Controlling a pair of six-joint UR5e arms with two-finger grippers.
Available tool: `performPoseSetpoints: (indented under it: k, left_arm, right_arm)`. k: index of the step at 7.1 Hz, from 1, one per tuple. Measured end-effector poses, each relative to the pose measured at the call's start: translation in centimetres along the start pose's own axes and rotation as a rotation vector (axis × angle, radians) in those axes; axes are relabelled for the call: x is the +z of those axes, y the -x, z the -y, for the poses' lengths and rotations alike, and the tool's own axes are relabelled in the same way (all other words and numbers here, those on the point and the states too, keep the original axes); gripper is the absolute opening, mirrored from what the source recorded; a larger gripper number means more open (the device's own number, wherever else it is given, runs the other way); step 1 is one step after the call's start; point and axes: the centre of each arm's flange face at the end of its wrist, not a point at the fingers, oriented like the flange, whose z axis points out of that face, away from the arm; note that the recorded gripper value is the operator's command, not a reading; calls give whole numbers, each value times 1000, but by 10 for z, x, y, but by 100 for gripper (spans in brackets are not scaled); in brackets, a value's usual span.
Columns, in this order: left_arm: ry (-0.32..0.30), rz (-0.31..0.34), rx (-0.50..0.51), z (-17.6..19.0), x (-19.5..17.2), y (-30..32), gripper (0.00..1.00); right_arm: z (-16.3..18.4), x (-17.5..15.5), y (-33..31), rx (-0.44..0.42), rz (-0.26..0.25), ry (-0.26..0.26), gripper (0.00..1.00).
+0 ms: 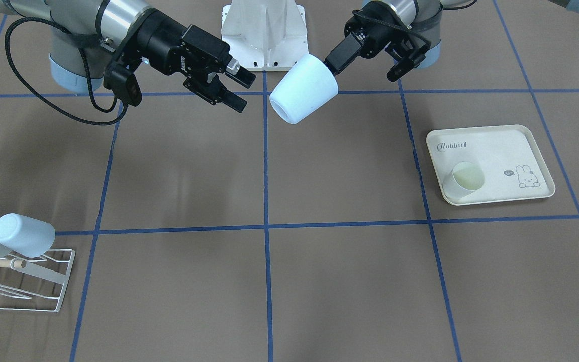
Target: Transfer IKEA cup to right arm and place on rack
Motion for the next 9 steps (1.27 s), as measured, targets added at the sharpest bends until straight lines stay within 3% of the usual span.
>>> performPoseSetpoints:
  k: [9]
  left_arm:
    - [7, -9, -33, -40, 23, 19, 0]
  right_arm:
    - [-9, 6, -6, 12, 5, -5, 100]
